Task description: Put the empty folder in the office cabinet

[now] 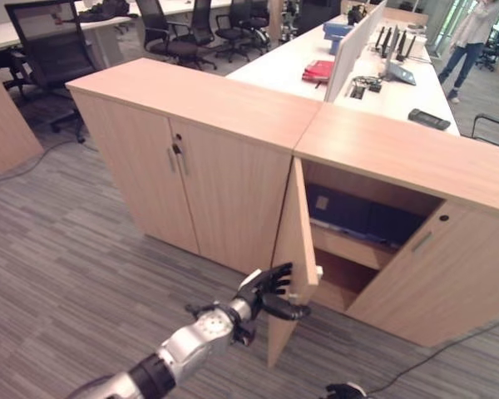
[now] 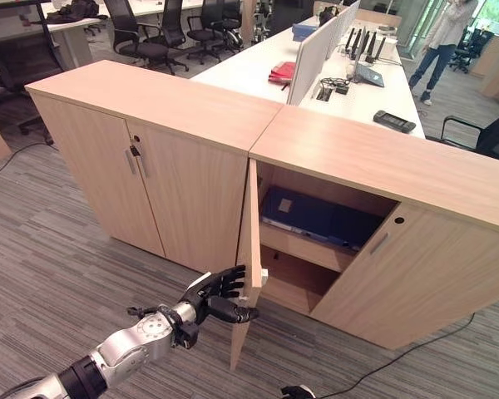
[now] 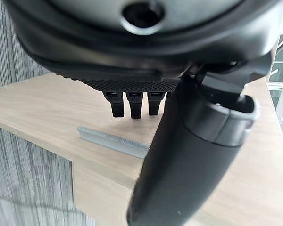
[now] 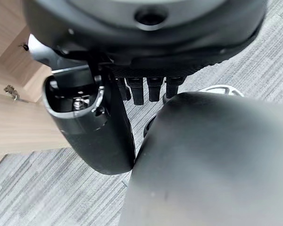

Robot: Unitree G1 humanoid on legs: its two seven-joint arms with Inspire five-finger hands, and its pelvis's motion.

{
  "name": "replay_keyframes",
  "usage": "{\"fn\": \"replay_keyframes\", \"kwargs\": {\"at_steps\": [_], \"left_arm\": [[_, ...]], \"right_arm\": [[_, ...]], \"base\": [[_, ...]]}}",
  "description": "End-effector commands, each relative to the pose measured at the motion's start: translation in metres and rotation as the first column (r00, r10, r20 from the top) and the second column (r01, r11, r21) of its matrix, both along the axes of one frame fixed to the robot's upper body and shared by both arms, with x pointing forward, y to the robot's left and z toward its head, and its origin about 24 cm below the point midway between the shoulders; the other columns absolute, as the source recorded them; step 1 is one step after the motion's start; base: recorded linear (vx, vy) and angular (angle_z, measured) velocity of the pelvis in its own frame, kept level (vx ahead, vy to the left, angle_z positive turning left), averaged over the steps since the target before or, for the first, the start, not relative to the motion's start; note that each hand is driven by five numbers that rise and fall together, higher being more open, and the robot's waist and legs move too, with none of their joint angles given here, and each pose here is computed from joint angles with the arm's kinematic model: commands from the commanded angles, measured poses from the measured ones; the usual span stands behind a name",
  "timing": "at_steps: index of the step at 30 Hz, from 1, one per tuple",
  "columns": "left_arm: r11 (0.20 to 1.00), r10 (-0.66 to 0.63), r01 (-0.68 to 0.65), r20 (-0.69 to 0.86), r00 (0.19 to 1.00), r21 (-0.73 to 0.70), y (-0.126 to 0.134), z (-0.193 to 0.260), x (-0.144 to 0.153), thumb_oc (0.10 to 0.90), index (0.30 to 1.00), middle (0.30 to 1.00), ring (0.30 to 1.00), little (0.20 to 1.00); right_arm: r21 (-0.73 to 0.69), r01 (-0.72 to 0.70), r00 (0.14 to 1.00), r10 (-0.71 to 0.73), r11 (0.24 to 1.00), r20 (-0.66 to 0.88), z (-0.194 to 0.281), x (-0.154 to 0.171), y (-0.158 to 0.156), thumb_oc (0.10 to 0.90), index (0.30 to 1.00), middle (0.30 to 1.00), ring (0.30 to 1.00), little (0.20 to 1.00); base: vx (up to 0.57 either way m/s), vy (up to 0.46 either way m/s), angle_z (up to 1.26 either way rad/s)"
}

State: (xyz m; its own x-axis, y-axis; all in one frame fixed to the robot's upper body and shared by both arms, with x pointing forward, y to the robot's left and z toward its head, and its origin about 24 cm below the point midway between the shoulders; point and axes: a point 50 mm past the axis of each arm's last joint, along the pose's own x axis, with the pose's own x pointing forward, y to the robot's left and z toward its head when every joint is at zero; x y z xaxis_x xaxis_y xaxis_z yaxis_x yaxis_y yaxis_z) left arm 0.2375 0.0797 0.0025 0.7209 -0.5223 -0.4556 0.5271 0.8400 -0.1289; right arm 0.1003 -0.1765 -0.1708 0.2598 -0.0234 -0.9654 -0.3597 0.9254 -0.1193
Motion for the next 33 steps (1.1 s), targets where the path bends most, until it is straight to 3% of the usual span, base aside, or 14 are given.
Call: {"fn": "replay_keyframes", "kwargs": {"at_steps": [1, 6, 7, 8, 9, 10, 16, 20, 22, 23, 24, 26, 33], "left_arm": [[0.512, -0.473, 0.676, 0.483, 0.737, -0.529, -0.162, 0.167, -0.039, 0.800, 0.900, 0.900, 0.900, 0.900], [0.478, -0.424, 0.695, 0.552, 0.718, -0.537, -0.162, 0.190, -0.041, 0.800, 0.900, 0.900, 0.900, 0.900], [0.347, -0.503, 0.763, 0.579, 0.642, -0.545, -0.171, 0.204, -0.061, 0.800, 0.900, 0.900, 0.900, 0.900], [0.345, -0.503, 0.763, 0.579, 0.641, -0.546, -0.172, 0.205, -0.061, 0.800, 0.900, 0.900, 0.900, 0.900], [0.273, -0.540, 0.787, 0.589, 0.602, -0.554, -0.179, 0.213, -0.072, 0.800, 0.900, 0.900, 0.900, 0.900], [0.272, -0.539, 0.786, 0.589, 0.602, -0.554, -0.179, 0.213, -0.072, 0.800, 0.900, 0.900, 0.900, 0.900], [0.313, -0.537, 0.774, 0.570, 0.622, -0.550, -0.185, 0.212, -0.067, 0.800, 0.900, 0.900, 0.900, 0.900], [0.394, -0.488, 0.759, 0.582, 0.651, -0.519, -0.179, 0.209, -0.051, 0.800, 0.900, 0.900, 0.900, 0.900], [0.482, -0.435, 0.730, 0.591, 0.679, -0.484, -0.171, 0.204, -0.032, 0.800, 0.900, 0.900, 0.900, 0.900], [0.482, -0.435, 0.730, 0.592, 0.679, -0.484, -0.171, 0.204, -0.032, 0.800, 0.900, 0.900, 0.900, 0.900], [0.535, -0.406, 0.716, 0.606, 0.684, -0.449, -0.162, 0.199, -0.020, 0.800, 0.900, 0.900, 0.900, 0.900], [0.554, -0.397, 0.725, 0.636, 0.662, -0.409, -0.151, 0.197, -0.015, 0.800, 0.900, 0.900, 0.900, 0.900], [0.571, -0.430, 0.748, 0.653, 0.624, -0.338, -0.110, 0.173, -0.018, 0.800, 0.900, 0.900, 0.900, 0.900]], "right_arm": [[-0.051, -0.125, 0.969, 0.110, 0.991, -0.221, -0.008, -0.051, -0.006, 0.800, 0.900, 0.900, 0.900, 0.900], [-0.043, -0.117, 0.971, 0.105, 0.992, -0.217, -0.009, -0.052, 0.000, 0.800, 0.900, 0.900, 0.900, 0.900], [-0.030, -0.132, 0.969, 0.122, 0.991, -0.216, -0.009, -0.051, 0.003, 0.800, 0.900, 0.900, 0.900, 0.900], [-0.031, -0.131, 0.969, 0.121, 0.991, -0.216, -0.009, -0.050, 0.003, 0.800, 0.900, 0.900, 0.900, 0.900], [-0.030, -0.166, 0.961, 0.155, 0.986, -0.228, -0.009, -0.054, 0.003, 0.800, 0.900, 0.900, 0.900, 0.900], [-0.030, -0.167, 0.961, 0.155, 0.986, -0.228, -0.009, -0.054, 0.003, 0.800, 0.900, 0.900, 0.900, 0.900], [-0.054, -0.201, 0.954, 0.182, 0.978, -0.237, -0.009, -0.055, -0.003, 0.800, 0.900, 0.900, 0.900, 0.900], [-0.063, -0.184, 0.959, 0.166, 0.981, -0.228, -0.009, -0.055, -0.003, 0.800, 0.900, 0.900, 0.900, 0.900], [-0.063, -0.148, 0.965, 0.130, 0.987, -0.226, -0.009, -0.057, -0.005, 0.800, 0.900, 0.900, 0.900, 0.900], [-0.063, -0.148, 0.965, 0.131, 0.987, -0.226, -0.009, -0.057, -0.005, 0.800, 0.900, 0.900, 0.900, 0.900], [-0.061, -0.121, 0.970, 0.105, 0.991, -0.221, -0.009, -0.058, -0.006, 0.800, 0.900, 0.900, 0.900, 0.900], [-0.062, -0.100, 0.972, 0.084, 0.993, -0.220, -0.009, -0.059, -0.008, 0.800, 0.900, 0.900, 0.900, 0.900], [-0.059, -0.080, 0.975, 0.066, 0.995, -0.214, -0.008, -0.060, -0.016, 0.800, 0.900, 0.900, 0.900, 0.900]], "base": [[0.01, 0.004, -0.10], [0.01, -0.004, -0.26], [0.01, -0.002, -0.25], [0.02, -0.009, -0.32], [0.01, -0.007, -0.31], [0.01, -0.009, -0.37], [0.01, 0.006, -0.27], [0.00, 0.002, 0.01], [0.01, -0.003, 0.02], [0.00, 0.000, 0.00], [0.00, 0.000, 0.00], [0.02, -0.008, 0.04], [0.01, -0.002, 0.05]]}}
